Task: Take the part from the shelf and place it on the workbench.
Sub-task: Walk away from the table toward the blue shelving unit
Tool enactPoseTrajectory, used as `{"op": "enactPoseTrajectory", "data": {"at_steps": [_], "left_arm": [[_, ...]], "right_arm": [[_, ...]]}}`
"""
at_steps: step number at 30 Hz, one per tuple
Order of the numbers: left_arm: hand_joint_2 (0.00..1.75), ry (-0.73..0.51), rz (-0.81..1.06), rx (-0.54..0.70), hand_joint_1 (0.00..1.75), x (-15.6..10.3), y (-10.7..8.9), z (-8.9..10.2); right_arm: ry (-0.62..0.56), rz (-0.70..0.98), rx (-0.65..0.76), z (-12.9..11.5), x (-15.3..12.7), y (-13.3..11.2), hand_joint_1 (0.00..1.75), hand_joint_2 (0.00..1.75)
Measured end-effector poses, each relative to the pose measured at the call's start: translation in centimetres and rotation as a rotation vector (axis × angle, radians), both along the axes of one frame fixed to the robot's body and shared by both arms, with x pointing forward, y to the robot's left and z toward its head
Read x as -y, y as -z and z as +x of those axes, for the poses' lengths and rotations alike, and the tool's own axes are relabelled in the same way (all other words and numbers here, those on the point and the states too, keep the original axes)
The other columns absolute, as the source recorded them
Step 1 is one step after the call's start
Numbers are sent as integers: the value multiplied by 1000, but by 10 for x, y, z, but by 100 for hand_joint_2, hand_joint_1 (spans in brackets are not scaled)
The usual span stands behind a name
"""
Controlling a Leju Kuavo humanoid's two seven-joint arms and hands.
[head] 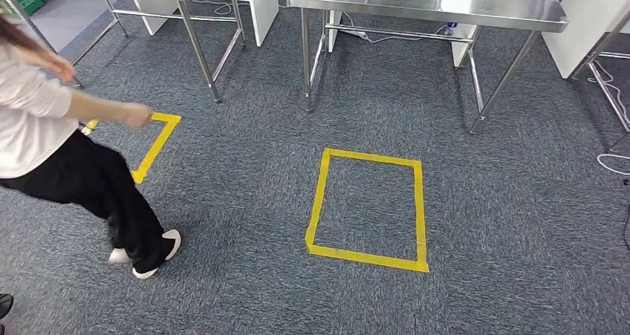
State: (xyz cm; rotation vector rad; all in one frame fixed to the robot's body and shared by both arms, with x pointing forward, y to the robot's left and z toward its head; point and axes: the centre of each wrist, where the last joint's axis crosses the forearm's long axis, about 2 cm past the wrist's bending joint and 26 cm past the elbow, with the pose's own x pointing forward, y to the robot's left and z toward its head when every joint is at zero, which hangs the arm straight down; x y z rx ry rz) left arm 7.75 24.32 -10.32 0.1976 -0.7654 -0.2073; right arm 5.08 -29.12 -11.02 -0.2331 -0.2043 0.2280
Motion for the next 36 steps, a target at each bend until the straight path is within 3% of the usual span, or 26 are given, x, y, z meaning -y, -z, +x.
{"op": "enactPoseTrajectory", "data": {"at_steps": [32,36], "left_arm": [[0,29,2,-12,0,7,1,-8],[0,50,2,-21,0,10,0,-6]], "right_arm": [[1,18,-20,-3,9,1,0,0],[10,30,-8,5,11,0,0,0]]}}
